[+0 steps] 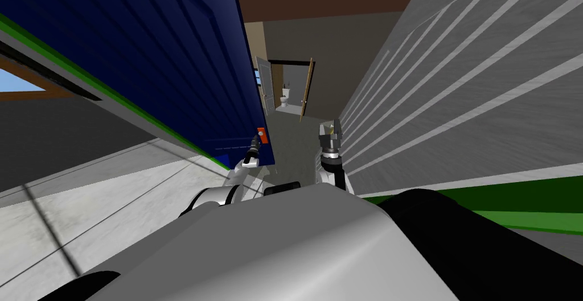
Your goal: Push the door open
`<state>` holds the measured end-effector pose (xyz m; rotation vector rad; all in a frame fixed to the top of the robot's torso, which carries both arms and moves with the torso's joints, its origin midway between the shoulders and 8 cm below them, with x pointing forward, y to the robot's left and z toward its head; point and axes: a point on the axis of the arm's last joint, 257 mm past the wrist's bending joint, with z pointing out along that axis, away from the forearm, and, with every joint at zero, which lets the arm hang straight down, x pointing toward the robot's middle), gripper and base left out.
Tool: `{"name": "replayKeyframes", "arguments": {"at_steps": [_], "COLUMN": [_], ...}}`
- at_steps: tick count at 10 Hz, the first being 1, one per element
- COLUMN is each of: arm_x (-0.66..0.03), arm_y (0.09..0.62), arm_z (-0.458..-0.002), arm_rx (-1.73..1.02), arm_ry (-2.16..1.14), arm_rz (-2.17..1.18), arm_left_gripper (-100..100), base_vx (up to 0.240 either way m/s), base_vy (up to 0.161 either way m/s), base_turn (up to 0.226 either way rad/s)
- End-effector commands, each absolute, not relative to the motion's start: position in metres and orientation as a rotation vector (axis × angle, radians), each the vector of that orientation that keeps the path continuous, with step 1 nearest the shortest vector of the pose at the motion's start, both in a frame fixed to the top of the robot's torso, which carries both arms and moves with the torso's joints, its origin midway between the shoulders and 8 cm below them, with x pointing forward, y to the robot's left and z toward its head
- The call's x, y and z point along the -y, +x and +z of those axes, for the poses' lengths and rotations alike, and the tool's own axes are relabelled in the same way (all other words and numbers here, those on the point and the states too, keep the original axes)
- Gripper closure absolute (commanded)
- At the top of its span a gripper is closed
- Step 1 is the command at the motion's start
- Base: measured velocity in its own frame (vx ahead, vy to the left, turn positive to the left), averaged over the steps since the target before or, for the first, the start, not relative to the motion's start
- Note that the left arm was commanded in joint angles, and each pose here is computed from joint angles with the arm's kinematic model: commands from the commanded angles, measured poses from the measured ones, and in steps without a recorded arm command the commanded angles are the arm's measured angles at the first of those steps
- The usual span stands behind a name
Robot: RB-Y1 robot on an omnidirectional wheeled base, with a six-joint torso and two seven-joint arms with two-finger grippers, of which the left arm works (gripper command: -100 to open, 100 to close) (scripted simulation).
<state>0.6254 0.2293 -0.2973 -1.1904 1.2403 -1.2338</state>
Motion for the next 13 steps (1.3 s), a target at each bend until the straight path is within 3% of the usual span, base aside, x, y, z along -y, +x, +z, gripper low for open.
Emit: {"name": "replayKeyframes", "arguments": {"at_steps": [1, 3, 10, 11, 13], "arm_x": [-0.227, -0.229, -0.237, -0.237, -0.237], "arm_y": [0.626, 0.626, 0.624, 0.624, 0.624], "arm_z": [-0.296, -0.297, -0.296, -0.296, -0.296], "arm_rx": [-1.24, -1.237, -1.223, -1.223, -1.223], "arm_ry": [-1.189, -1.19, -1.19, -1.19, -1.19], "arm_rz": [-1.238, -1.235, -1.227, -1.227, -1.227], "arm_left_gripper": [-100, -100, -100, 100, 100], "base_vx": [-0.221, 0.01, 0.195, -0.013, -0.033], "base_vy": [-0.034, -0.012, -0.016, 0.001, 0.005], "base_turn": [0.029, -0.01, -0.022, 0.004, -0.005]}}
